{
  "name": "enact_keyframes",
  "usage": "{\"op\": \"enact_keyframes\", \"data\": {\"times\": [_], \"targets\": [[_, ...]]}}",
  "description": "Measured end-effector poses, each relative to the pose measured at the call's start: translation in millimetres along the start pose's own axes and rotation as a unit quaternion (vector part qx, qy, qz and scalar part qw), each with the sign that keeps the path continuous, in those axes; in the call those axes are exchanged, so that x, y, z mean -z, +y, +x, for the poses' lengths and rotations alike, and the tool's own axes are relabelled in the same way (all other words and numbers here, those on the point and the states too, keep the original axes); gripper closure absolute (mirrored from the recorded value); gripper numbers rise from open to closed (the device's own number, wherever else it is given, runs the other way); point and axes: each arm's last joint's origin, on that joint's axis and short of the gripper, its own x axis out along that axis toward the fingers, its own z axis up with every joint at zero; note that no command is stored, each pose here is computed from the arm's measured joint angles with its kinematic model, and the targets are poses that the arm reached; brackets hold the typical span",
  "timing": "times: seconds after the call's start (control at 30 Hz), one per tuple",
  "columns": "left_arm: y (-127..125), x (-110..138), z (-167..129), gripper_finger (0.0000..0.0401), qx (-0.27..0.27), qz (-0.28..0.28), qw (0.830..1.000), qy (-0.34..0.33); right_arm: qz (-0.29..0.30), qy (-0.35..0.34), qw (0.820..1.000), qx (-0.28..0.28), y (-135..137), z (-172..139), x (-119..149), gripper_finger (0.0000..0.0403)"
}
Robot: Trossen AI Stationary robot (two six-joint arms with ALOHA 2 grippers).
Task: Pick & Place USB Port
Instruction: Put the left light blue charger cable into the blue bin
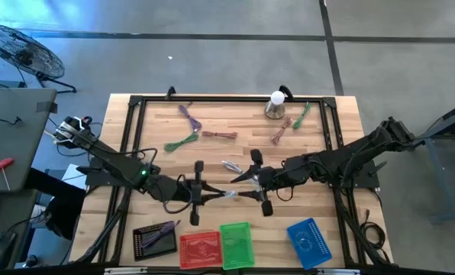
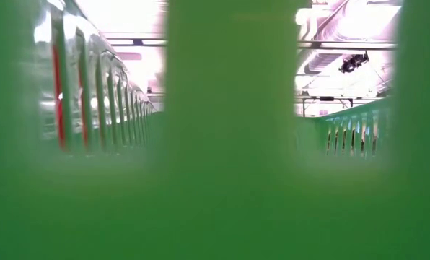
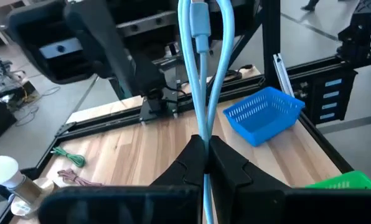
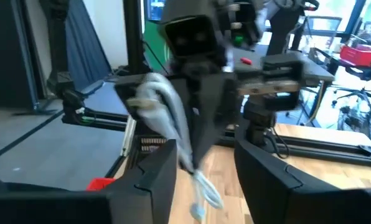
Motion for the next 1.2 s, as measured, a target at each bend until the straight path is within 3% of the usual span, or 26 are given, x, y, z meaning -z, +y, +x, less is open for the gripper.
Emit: {"op": "enact_keyframes", "data": {"times": [0.37,0.5,0.63,0.7,0.93,1.2], "targets": [[20.0,2.3,10.7,0.0401,0.023,-0.023,0.999,-0.002,-0.042,-0.015,0.999,-0.018,2.3,7.9,3.3,0.0201],[20.4,2.9,11.3,0.0395,0.036,-0.022,0.999,-0.001,-0.054,-0.012,0.998,-0.017,2.3,7.9,3.9,0.0245],[19.6,4.2,11.2,0.0366,0.047,-0.019,0.999,0.005,-0.070,0.000,0.997,-0.021,2.7,7.9,6.2,0.0355],[19.5,5.0,11.2,0.0348,0.048,-0.019,0.999,0.008,-0.082,0.002,0.996,-0.026,3.0,7.9,6.8,0.0387],[18.7,12.1,10.7,0.0295,0.050,-0.031,0.997,0.045,-0.085,0.040,0.996,0.011,9.3,3.1,11.4,0.0394],[18.2,28.2,7.9,0.0266,0.044,-0.019,0.991,0.125,-0.072,0.109,0.983,0.127,38.3,-41.7,-11.4,0.0398]]}}
